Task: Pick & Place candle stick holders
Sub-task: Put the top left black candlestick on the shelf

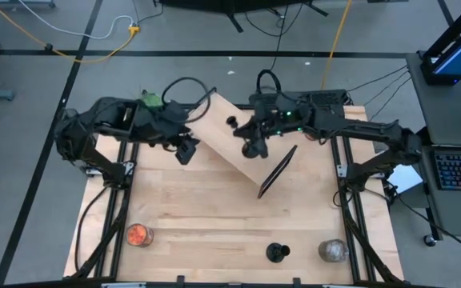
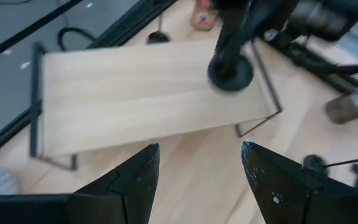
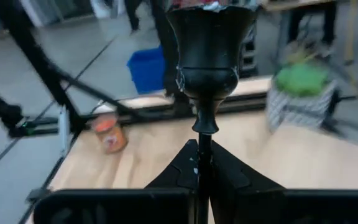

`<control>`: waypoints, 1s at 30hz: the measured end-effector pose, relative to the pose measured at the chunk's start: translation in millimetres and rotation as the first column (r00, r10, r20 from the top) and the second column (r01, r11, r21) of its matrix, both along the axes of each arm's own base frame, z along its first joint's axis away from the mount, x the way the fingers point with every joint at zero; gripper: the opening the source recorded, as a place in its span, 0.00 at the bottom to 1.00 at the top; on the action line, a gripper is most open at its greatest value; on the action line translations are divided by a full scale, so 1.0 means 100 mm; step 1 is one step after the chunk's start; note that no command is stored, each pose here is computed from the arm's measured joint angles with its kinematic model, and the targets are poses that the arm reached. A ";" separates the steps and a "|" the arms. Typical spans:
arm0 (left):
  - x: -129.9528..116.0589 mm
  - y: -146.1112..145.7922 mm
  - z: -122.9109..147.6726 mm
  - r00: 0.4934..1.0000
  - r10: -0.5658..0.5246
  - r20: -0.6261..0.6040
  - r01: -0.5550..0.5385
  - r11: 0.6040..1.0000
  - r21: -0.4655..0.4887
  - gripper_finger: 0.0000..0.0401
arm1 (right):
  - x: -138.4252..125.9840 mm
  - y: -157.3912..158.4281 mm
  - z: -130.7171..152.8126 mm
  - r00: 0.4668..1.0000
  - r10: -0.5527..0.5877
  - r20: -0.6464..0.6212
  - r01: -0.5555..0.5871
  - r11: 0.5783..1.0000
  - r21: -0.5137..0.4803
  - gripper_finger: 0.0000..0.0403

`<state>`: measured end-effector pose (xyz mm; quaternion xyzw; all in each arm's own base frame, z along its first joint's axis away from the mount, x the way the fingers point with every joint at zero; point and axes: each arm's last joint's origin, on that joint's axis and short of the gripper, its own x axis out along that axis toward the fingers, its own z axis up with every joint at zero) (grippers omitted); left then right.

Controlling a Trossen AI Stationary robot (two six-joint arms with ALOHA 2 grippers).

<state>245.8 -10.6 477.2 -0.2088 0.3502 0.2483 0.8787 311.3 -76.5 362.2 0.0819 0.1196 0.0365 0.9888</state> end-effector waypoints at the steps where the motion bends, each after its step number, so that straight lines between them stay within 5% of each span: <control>1: 0.00 -0.02 -0.02 1.000 0.006 -0.014 -0.006 1.000 0.003 0.58 | -0.06 -0.02 0.00 1.000 -0.019 -0.007 0.019 1.000 -0.002 0.01; 9: 0.12 -0.12 -0.29 0.995 -0.012 -0.099 0.013 1.000 0.010 0.59 | -0.61 0.01 -0.10 0.981 -0.186 0.052 0.189 0.980 -0.057 0.01; 15: 0.26 -0.15 -0.49 0.994 -0.009 -0.113 0.008 1.000 -0.003 0.59 | -0.94 0.10 -0.32 0.933 -0.274 0.233 0.295 0.953 -0.063 0.01; 30: 0.40 -0.17 -0.54 1.000 -0.013 -0.010 0.013 0.999 -0.049 0.58 | -1.23 0.16 -1.04 0.832 -0.347 0.434 0.403 0.914 -0.041 0.01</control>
